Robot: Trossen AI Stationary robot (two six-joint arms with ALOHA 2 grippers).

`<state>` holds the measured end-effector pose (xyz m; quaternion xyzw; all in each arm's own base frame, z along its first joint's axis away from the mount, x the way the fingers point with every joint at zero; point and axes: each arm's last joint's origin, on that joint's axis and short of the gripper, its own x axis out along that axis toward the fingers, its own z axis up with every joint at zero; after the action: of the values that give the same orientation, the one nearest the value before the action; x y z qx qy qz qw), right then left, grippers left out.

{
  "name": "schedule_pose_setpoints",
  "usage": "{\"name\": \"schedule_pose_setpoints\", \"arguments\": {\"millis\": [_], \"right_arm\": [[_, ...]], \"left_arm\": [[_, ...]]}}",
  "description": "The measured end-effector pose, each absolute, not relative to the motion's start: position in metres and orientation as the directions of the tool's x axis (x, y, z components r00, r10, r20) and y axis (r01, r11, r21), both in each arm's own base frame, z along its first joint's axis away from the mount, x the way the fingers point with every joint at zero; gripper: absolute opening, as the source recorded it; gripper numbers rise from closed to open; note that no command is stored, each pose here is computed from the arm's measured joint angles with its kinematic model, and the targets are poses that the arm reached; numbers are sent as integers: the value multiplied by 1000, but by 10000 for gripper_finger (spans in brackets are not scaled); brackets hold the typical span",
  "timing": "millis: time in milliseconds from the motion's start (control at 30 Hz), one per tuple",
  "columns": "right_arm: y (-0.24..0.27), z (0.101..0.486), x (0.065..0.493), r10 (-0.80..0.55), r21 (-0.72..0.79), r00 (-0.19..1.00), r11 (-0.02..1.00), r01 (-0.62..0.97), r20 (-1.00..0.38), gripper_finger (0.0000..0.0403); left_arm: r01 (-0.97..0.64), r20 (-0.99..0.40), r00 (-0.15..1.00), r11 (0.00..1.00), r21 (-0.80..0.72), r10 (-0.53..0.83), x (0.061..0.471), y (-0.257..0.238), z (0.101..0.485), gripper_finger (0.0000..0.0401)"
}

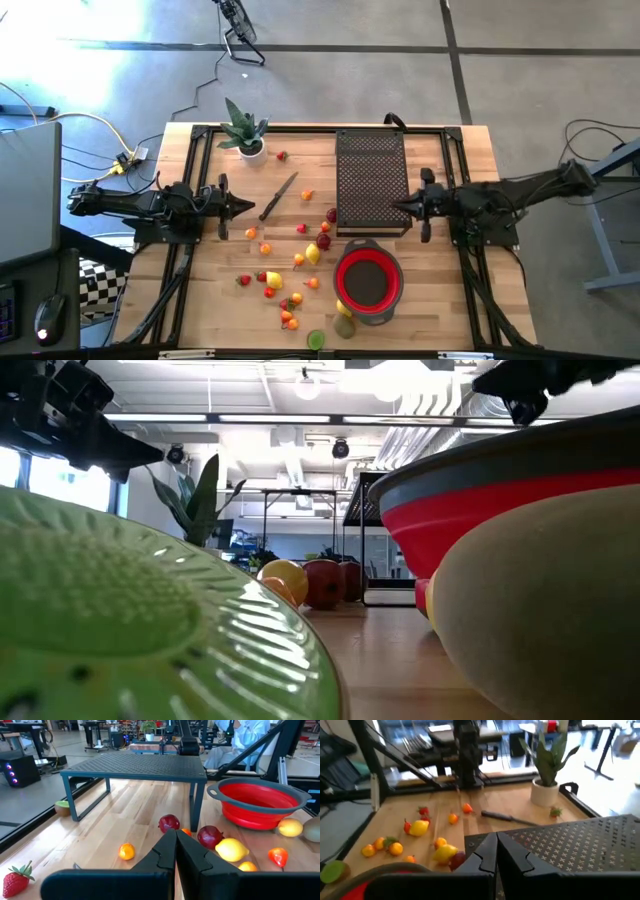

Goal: Pick & Place Fruit
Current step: Put the red strainer bowl on the shelf

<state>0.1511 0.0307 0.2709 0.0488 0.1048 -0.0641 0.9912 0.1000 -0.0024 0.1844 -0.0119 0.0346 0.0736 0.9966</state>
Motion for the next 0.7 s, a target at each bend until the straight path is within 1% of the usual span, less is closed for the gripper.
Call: {"name": "schedule_pose_setpoints", "arguments": {"millis": [233, 367, 500, 700], "right_arm": [[45, 299, 169, -200, 120, 900, 957, 264, -386, 2], [52, 311, 176, -225, 165, 858, 928, 333, -462, 2], [57, 320, 183, -233, 206, 806, 894, 398, -545, 2], [63, 329, 193, -200, 304, 695, 792, 530, -691, 2]], "left_arm": [[-147, -70, 987, 989, -18, 146, 100, -2, 184, 6], [-147, -71, 987, 989, -19, 146, 100, -2, 184, 6], [-147, -71, 987, 989, -19, 146, 100, -2, 184, 6], [-147, -71, 987, 989, -19, 146, 100, -2, 184, 6]]}}
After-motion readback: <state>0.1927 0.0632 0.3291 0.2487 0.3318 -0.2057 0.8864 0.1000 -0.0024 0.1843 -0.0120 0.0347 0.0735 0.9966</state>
